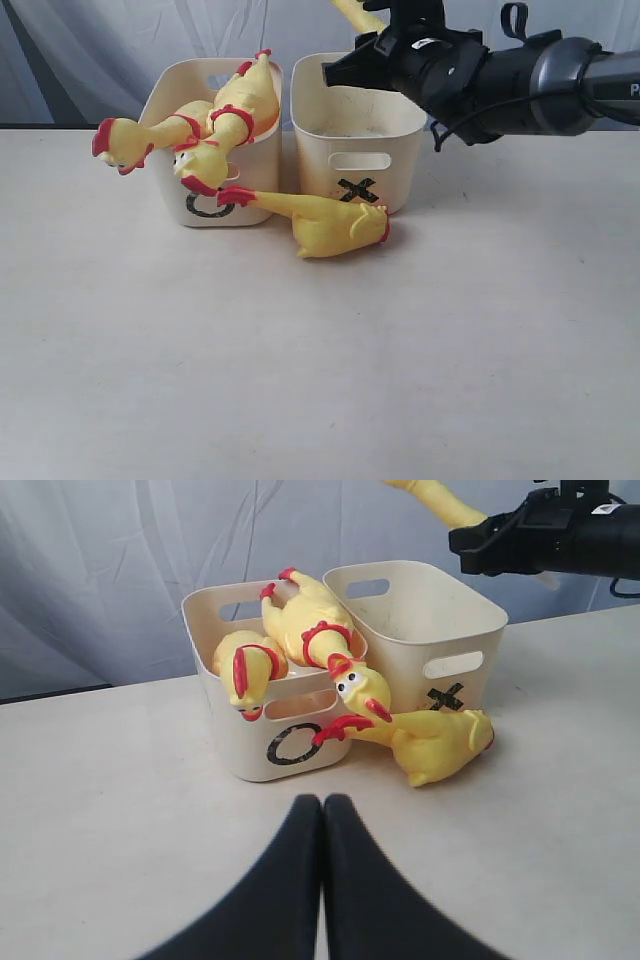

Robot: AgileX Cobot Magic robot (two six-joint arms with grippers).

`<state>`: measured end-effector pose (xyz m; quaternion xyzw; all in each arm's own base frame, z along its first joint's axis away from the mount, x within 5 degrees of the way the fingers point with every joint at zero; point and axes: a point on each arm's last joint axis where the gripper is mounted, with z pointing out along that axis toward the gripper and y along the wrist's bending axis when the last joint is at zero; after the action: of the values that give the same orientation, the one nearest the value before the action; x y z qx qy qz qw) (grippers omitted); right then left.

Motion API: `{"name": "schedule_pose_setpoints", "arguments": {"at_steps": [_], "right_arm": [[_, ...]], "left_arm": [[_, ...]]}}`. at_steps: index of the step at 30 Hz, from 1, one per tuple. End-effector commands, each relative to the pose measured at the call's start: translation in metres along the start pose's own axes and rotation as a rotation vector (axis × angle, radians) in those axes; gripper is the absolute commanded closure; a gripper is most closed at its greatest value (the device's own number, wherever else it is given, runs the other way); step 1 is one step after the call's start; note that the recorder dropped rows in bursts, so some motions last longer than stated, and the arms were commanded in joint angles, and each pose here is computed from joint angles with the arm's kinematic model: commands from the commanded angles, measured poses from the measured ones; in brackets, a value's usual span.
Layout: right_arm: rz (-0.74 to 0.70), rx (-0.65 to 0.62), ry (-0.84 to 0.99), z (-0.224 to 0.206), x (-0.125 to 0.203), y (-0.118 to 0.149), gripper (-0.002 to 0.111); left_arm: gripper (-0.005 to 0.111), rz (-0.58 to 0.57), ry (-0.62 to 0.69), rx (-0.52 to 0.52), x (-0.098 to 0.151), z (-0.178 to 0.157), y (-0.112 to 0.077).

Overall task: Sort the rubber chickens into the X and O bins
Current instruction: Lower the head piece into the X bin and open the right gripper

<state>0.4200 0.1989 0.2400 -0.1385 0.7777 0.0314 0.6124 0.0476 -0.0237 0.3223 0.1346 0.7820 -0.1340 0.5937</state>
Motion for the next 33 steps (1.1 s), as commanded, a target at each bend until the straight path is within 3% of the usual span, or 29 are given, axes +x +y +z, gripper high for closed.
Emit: {"name": "schedule_pose_setpoints", "arguments": {"at_steps": [1, 13, 26, 33], "right_arm": [[0.053, -0.040, 0.039, 0.013, -0.002, -0.003, 0.109], [0.081, -0.072, 0.135, 0.034, 0.024, -0.006, 0.109], [0.133, -0.018, 0.115, 0.036, 0.022, -0.014, 0.109], [0.133, -0.016, 0.113, 0.036, 0.022, -0.014, 0.075]], "left_arm": [[0.107, -0.009, -0.007, 0.002, 0.001, -0.001, 0.000], [0.107, -0.009, -0.007, 0.002, 0.001, -0.001, 0.000], [0.107, -0.009, -0.005, 0.002, 0.001, -0.001, 0.000], [0.107, -0.009, -0.005, 0.002, 0.001, -0.001, 0.000]]}}
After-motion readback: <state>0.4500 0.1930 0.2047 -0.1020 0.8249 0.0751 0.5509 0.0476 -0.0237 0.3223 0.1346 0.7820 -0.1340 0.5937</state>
